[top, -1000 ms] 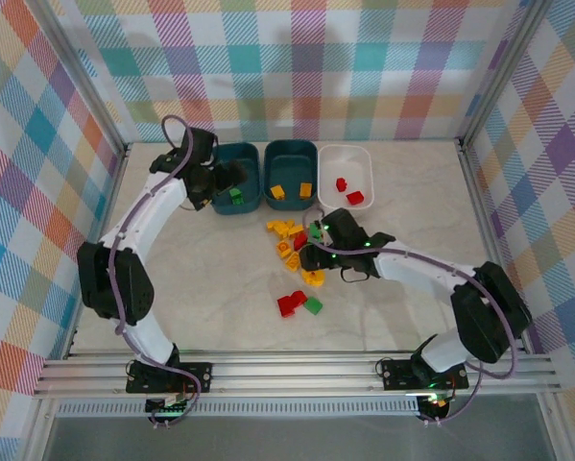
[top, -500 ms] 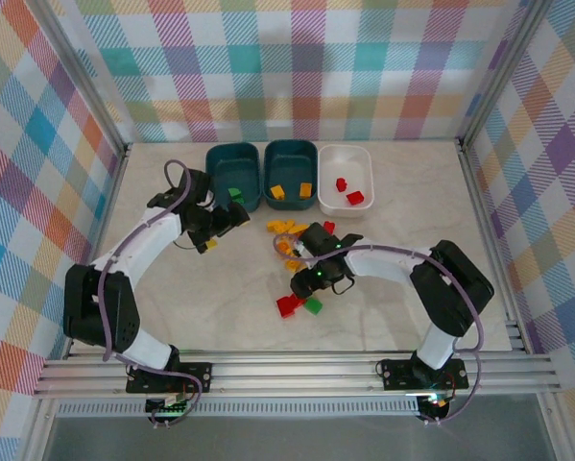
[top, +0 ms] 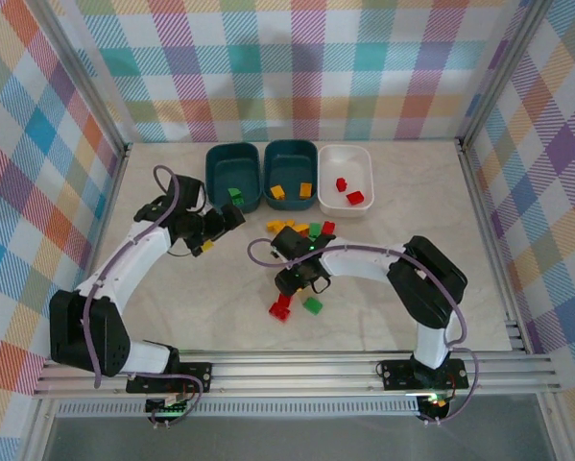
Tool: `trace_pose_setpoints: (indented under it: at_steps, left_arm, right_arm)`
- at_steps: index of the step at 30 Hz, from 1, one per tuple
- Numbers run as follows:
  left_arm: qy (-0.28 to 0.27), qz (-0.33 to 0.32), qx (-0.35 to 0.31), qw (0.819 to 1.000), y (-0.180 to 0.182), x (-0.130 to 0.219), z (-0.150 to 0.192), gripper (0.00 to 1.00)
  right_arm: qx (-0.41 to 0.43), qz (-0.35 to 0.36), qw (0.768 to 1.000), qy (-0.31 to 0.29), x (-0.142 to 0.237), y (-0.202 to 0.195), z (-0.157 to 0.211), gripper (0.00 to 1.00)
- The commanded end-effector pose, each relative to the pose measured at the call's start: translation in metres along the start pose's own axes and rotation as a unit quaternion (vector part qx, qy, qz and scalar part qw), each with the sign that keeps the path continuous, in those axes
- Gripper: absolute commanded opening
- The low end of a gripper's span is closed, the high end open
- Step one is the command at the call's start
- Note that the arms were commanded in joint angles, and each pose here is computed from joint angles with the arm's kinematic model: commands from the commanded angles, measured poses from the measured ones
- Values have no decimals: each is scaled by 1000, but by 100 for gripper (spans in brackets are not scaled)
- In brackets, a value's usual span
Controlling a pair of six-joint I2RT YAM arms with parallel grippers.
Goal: Sort the legos into containers by color
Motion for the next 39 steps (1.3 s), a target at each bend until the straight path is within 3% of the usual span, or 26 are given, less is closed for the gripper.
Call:
trace_pose_setpoints:
  at_steps: [1, 5, 10, 15, 18, 23, 27, 32, 39]
  left_arm:
    - [3, 2, 2, 1000, 7, 5, 10, 100]
    - [1, 4, 10, 1000, 11, 6, 17, 100]
    - [2, 4, 16, 1000, 16, 5, 24, 100]
    - [2, 6, 15, 1000, 20, 5, 29, 100]
    - [4, 5, 20, 1000, 24, 0, 34, 100]
    - [21, 8, 49, 999, 34, -14, 48, 100]
    - [21, -41, 5, 999, 34, -10, 56, 99]
    - [33, -86, -59, 994, 27, -9, 70, 99]
    - [61, -103, -70, 990, 30, -29, 95, 99]
  right_arm:
    - [21, 68, 997, 31, -21, -16, 14, 62]
    - [4, 112, 994, 4, -21, -25, 8, 62]
    - [-25, 135, 990, -7, -24, -33, 12, 51]
    - [-62, 107, 991, -43, -4, -31, 12, 39]
    - [-78, 82, 990, -89, 26, -25, -2, 38]
    - [-82, 77, 979, -172, 72, -35, -49, 38]
    - [-99, 106, 966, -216, 86, -63, -96, 39]
    - [-129, 103, 959, -229, 72, -100, -157, 39]
    - [-159, 77, 957, -230, 44, -135, -218, 39]
Point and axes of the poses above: each hand's point on the last joint's axis, 136 mm out from that joint toward the fingers, its own x axis back along the fingers, its own y axis along the line the jaws close on, z = x × y, the point moved 6 cm from there along x, back along the fingers, and after that the axes turned 8 degrees about -x, right-handed, at the moved point
